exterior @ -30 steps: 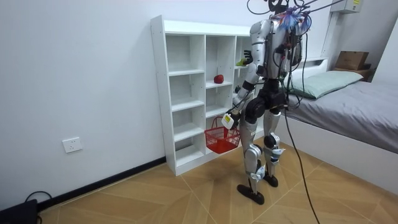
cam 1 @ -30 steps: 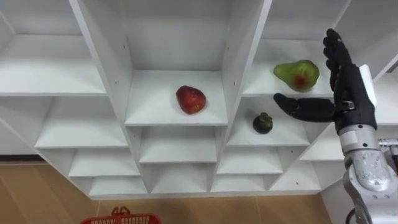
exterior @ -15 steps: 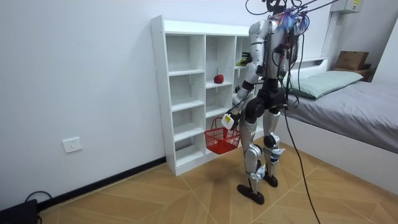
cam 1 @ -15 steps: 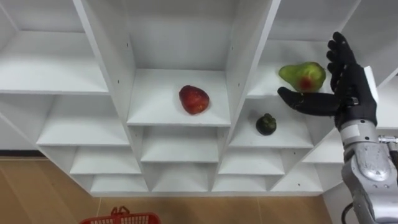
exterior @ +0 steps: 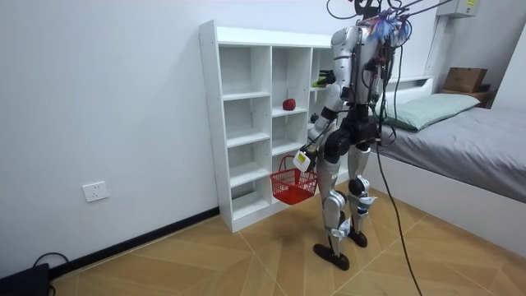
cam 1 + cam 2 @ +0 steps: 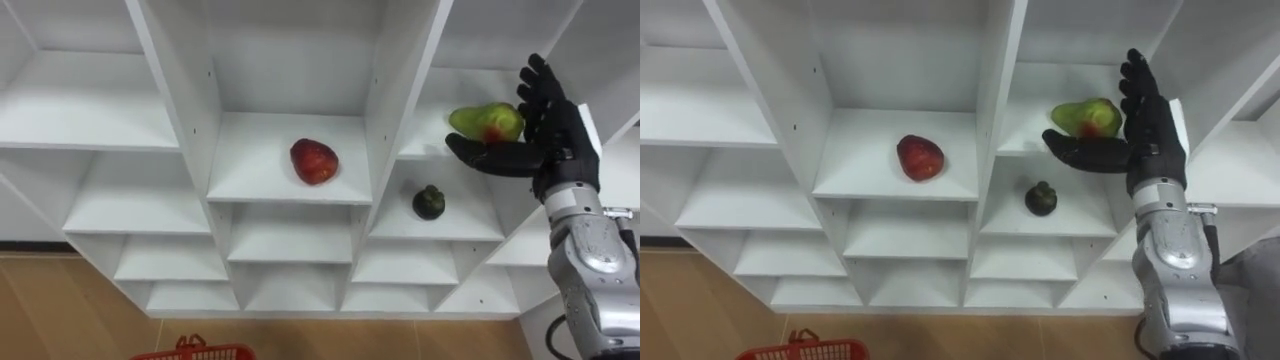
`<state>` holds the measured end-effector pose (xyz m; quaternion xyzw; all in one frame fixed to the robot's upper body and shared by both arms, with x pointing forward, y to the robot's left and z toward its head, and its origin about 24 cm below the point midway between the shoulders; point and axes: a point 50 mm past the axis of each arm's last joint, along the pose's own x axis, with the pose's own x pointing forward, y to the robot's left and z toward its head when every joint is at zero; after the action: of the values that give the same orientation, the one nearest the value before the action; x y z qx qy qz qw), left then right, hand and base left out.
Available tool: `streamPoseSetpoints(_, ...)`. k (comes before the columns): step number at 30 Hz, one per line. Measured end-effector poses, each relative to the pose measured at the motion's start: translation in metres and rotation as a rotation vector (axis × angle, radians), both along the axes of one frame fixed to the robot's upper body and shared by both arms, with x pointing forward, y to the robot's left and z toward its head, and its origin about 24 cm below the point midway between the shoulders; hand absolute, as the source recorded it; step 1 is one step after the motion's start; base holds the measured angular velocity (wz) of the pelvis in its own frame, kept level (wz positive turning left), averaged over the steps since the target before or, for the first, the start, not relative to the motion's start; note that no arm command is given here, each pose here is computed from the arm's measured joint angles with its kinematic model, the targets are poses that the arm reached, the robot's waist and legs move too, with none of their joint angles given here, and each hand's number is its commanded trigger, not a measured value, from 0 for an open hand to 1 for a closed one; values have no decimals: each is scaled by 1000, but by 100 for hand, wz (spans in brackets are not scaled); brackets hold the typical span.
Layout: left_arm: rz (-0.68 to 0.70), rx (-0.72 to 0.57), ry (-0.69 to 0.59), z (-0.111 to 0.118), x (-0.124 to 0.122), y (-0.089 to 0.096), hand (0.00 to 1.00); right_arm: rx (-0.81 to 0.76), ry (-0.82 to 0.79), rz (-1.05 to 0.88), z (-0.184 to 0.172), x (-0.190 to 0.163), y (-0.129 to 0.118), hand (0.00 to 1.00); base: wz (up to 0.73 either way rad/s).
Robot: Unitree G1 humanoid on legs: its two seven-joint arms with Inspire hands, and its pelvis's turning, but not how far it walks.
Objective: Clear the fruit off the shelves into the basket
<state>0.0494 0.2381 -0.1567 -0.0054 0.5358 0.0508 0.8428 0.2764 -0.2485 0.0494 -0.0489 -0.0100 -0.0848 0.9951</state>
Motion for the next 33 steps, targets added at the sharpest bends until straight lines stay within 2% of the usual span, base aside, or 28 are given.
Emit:
streamPoseSetpoints(18,11,-4,7,0,0,1,100,-32,81,5,-13,-2,-8,0,0)
streamPoseSetpoints(19,11,-4,7,0,0,1,100,-34,83,6,-13,-2,-9,20,0)
streamPoseSetpoints(20,11,-5,8,0,0,1,100,-36,85,8,-13,-2,-9,31,0)
streamPoseSetpoints(21,12,-5,9,0,0,1,100,-37,87,10,-14,-2,-9,61,0)
streamPoseSetpoints(23,12,-5,10,0,0,1,100,-43,89,12,-14,-2,-10,100,0)
streamPoseSetpoints(33,-1,8,10,2,1,6,100,-148,100,-26,-9,2,-21,100,0)
